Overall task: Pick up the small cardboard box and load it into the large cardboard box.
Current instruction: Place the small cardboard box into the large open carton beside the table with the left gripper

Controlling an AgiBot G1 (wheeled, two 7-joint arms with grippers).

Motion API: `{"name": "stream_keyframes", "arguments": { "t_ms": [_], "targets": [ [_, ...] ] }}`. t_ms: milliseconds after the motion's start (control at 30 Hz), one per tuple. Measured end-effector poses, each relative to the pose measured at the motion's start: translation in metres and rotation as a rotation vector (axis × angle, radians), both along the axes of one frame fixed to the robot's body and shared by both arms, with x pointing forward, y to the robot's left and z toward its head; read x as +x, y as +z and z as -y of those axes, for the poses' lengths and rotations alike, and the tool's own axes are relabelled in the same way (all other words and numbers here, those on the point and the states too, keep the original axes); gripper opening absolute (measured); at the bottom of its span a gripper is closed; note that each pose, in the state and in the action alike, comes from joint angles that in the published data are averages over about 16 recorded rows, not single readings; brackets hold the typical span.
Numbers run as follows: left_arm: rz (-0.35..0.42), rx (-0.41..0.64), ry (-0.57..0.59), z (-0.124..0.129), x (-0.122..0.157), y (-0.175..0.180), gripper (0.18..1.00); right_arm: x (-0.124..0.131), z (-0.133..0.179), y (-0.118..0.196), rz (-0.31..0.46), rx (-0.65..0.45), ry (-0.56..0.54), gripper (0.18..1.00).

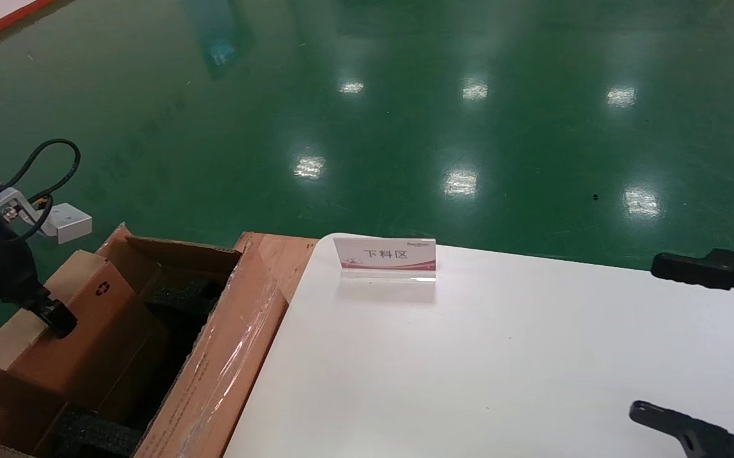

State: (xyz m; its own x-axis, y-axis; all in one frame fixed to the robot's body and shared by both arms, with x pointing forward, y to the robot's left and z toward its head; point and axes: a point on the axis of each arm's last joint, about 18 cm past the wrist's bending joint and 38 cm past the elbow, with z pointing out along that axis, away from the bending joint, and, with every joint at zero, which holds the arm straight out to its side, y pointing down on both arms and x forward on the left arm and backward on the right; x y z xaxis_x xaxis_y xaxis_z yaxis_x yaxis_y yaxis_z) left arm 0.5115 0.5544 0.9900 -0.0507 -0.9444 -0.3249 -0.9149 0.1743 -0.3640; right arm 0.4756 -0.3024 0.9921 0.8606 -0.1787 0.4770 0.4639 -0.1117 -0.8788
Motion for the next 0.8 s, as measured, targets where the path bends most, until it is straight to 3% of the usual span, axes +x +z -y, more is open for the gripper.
{"name": "stream_keyframes", "arguments": {
  "t_ms": [800],
  "targets": [
    [0.006,0.07,0.027,-0.007,0.023,-0.011,0.375,0.0,0.0,0.0,0.0,0.0,0.0,1.001]
  ]
}}
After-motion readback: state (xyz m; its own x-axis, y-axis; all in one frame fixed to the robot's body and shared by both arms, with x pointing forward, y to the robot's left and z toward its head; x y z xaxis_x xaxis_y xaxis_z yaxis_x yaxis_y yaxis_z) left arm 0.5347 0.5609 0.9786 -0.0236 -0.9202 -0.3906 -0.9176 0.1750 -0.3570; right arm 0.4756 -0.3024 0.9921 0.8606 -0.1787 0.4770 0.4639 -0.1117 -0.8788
